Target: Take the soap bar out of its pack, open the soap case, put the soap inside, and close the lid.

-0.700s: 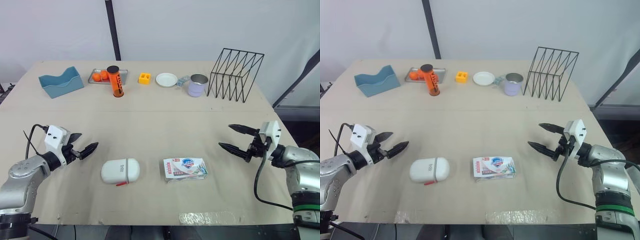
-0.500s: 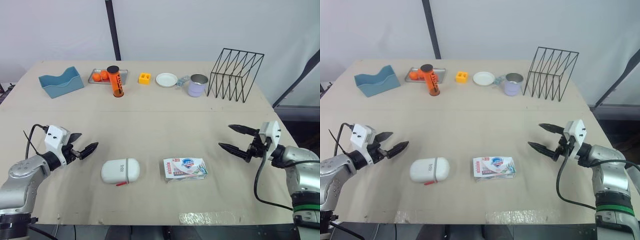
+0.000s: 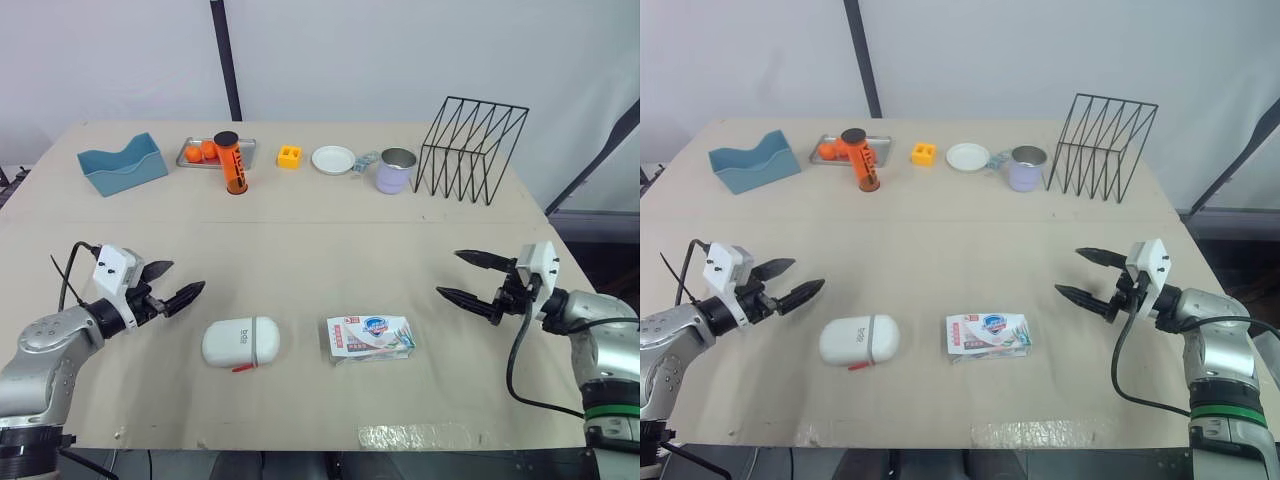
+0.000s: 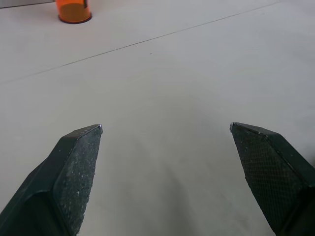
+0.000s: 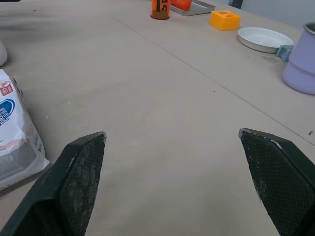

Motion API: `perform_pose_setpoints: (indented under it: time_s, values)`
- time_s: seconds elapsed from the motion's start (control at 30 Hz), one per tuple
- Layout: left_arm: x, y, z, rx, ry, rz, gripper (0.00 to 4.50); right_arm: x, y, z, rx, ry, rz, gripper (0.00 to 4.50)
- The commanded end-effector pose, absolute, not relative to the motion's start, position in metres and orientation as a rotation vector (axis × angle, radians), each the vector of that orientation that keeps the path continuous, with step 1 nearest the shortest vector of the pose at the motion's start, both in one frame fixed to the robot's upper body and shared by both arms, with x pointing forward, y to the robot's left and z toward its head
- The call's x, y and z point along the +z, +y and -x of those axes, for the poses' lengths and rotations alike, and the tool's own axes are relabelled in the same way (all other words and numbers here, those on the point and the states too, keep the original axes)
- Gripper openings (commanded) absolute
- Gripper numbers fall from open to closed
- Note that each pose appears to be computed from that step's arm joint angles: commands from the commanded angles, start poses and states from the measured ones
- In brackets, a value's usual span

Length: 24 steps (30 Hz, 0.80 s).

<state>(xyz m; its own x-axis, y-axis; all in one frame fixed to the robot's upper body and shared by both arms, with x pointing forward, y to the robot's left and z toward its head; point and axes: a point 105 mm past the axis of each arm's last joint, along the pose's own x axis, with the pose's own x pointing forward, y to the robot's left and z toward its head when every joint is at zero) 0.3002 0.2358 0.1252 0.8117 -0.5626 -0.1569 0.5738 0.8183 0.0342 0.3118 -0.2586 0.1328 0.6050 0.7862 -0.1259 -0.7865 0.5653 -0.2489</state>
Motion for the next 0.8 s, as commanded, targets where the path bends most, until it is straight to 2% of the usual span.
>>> perform_pose_setpoints:
  time_s: [0.03,0.13,0.3,0.53,0.8]
  values:
    - [0.158,0.209,-0.296,-0.747,0.056,-0.112,4.42,0.148,-0.256,-0.313,0.966,-0.028,0.342,4.50]
    - [0.165,0.176,-0.275,-0.968,0.065,-0.156,4.42,0.158,-0.248,-0.310,1.061,-0.009,0.375,4.50]
    - [0.163,0.152,-0.250,-1.163,0.112,-0.182,4.42,0.167,-0.228,-0.296,1.241,0.051,0.455,4.50]
    - [0.151,0.130,-0.230,-1.301,0.120,-0.207,4.42,0.159,-0.191,-0.268,1.442,0.153,0.528,4.50]
    - [0.141,0.116,-0.217,-1.379,0.116,-0.234,4.42,0.134,-0.185,-0.255,1.439,0.264,0.525,4.50]
